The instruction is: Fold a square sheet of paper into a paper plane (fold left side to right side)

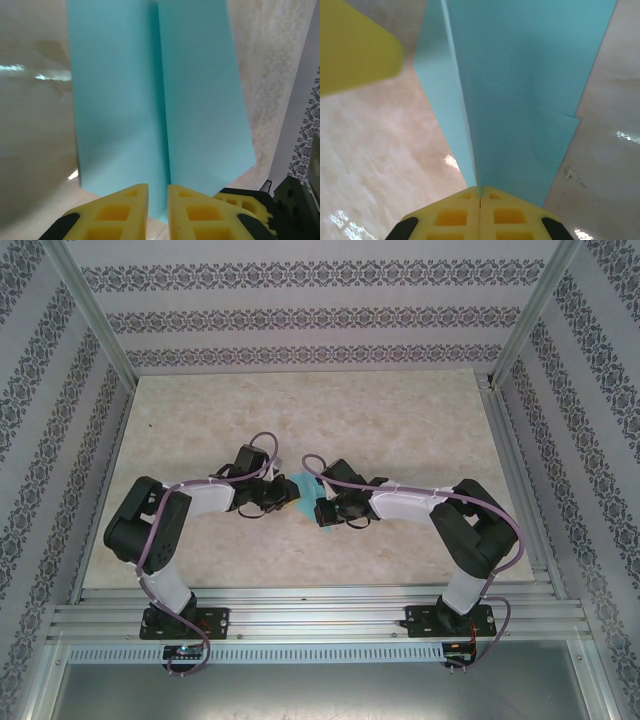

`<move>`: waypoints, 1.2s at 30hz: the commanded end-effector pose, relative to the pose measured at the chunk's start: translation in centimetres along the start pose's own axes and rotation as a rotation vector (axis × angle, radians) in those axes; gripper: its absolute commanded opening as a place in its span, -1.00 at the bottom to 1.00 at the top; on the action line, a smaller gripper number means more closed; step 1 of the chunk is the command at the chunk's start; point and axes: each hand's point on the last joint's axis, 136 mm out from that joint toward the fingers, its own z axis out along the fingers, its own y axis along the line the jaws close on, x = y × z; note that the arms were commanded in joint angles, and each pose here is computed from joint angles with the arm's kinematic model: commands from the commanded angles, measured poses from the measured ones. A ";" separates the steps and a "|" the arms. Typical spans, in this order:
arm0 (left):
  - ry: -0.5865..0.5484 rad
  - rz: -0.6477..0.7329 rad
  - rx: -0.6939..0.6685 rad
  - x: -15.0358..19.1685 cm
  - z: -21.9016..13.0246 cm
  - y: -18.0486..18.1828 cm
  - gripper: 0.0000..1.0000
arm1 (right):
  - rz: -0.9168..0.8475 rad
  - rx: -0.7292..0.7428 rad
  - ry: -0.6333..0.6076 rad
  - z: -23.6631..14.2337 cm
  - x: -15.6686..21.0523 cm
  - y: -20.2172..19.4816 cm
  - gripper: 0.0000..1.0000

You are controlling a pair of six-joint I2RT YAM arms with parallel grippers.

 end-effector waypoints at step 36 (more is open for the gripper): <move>0.024 -0.058 -0.064 0.7 4.1 2.2 -0.45 | 0.022 -0.030 0.008 -0.4 -2.3 -0.6 -0.43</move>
